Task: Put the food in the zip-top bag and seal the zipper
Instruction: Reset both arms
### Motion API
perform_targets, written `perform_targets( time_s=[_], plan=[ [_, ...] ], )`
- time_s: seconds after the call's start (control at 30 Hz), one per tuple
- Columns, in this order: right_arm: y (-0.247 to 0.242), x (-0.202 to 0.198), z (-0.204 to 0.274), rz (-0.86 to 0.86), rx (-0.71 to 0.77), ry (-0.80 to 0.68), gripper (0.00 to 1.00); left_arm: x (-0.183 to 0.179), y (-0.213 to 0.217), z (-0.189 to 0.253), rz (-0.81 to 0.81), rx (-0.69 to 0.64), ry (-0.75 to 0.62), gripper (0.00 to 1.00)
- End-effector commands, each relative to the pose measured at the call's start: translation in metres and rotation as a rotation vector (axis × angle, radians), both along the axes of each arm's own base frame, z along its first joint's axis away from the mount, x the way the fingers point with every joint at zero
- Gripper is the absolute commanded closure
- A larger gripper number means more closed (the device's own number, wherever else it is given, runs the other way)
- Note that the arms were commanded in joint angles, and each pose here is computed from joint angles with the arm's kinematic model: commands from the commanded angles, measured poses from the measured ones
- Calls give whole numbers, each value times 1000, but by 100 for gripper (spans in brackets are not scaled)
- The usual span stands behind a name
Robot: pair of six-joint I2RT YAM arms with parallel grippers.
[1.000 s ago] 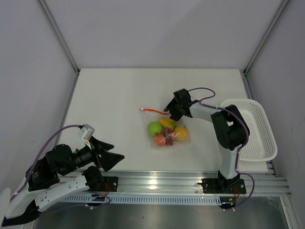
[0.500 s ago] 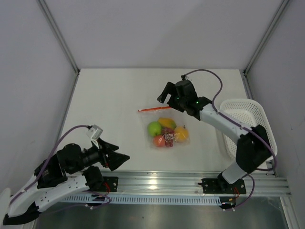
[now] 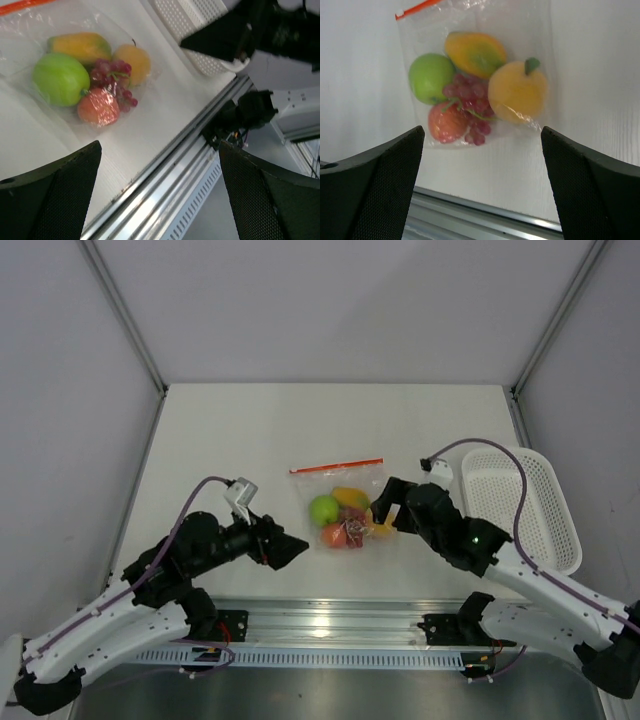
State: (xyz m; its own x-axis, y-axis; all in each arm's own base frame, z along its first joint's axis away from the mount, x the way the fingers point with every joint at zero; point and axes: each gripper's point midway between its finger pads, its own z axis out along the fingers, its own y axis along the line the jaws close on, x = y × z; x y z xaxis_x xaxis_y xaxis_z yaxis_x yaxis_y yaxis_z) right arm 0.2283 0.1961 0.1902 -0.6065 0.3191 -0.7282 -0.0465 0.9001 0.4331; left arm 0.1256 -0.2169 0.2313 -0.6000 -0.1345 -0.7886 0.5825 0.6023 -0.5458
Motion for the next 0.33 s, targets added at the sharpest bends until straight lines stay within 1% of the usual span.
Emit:
perform_targets(
  time_s=[0.0, 0.03, 0.07, 0.1, 0.13, 0.17, 0.2, 0.23, 0.27, 0.3],
  plan=[
    [-25, -17, 11, -51, 73, -77, 1, 20, -19, 24, -38, -161, -13, 1],
    [-28, -21, 11, -53, 92, -86, 1, 32, -14, 22, 1, -176, -4, 1],
    [-32, -25, 0, -51, 87, -79, 1, 36, -15, 23, 8, -199, 9, 1],
    [-34, -29, -1, -48, 106, -84, 1, 41, -15, 28, 7, -221, -5, 1],
    [-37, -33, 6, -46, 158, -111, 1, 45, -13, 23, 24, -224, -6, 0],
    [-38, -36, -6, -39, 163, -104, 1, 45, -13, 25, 20, -239, -18, 1],
    [-33, -41, -8, -5, 191, -104, 1, 40, -12, 42, -2, -291, -80, 0],
    [-30, -43, 2, 16, 262, -149, 1, 38, -12, 30, -13, -302, -85, 1],
    [-28, -46, -13, 33, 268, -144, 1, 33, -12, 36, -28, -340, -105, 0],
    [-18, -54, -12, 106, 308, -146, 0, 22, -7, 47, -52, -405, -178, 0]
  ],
)
